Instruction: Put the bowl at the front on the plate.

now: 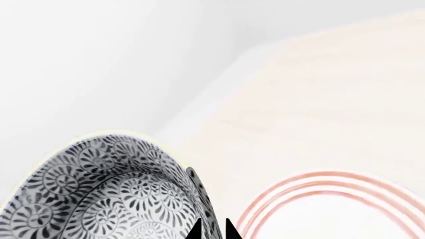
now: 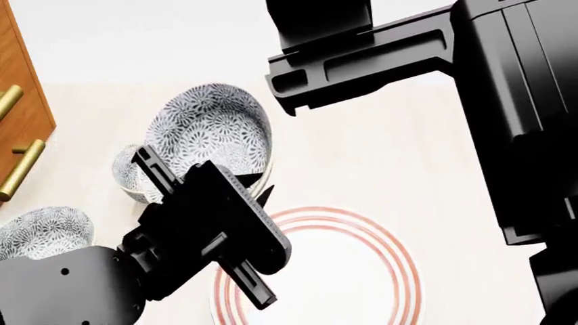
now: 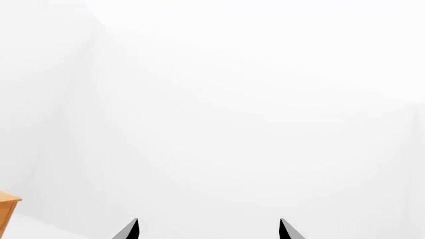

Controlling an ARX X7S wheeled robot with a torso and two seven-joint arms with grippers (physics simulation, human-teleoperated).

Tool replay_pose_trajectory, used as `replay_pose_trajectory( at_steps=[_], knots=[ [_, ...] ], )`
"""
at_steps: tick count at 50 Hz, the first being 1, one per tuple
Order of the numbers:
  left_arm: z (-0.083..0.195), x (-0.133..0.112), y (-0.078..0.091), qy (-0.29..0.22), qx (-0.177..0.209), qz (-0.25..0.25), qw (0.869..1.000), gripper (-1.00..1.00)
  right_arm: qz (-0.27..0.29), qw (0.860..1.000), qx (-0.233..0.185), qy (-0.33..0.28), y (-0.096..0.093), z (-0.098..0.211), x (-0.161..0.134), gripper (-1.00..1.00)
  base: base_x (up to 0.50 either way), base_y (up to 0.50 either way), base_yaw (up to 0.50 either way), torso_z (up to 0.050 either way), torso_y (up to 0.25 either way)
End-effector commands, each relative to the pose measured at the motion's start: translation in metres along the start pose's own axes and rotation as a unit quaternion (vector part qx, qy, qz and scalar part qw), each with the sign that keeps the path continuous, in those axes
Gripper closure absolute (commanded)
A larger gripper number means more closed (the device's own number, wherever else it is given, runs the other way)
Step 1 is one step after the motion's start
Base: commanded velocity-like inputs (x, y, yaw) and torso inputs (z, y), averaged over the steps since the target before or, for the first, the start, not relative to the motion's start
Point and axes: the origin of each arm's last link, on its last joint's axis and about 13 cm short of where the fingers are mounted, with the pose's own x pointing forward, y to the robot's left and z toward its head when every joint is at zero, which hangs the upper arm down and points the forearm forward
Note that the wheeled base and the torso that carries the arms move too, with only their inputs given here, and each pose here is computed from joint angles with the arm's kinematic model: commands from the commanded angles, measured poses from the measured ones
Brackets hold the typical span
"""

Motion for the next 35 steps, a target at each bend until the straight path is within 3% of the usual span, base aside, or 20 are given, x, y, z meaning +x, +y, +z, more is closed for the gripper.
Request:
replay_pose_trajectory(
  at_steps=[1,9,35],
  knots=[
    [-0.002,0.01,0.0,0.001,0.007,0.002,1.0,1.0,-0.001,1.0,0.003,-0.003,-0.001,0.001,0.0,-1.0,0.0,0.0,0.0,0.0,0.0],
    [-0.002,0.015,-0.009,-0.001,0.021,-0.01,1.0,1.0,-0.001,1.0,0.003,-0.007,-0.001,0.003,0.0,-1.0,0.0,0.0,0.0,0.0,0.001],
    [-0.003,0.03,-0.014,-0.002,0.02,-0.025,0.999,1.0,0.004,1.0,0.004,-0.015,-0.001,0.005,0.003,-1.0,0.0,0.0,0.0,0.001,0.0]
  ],
)
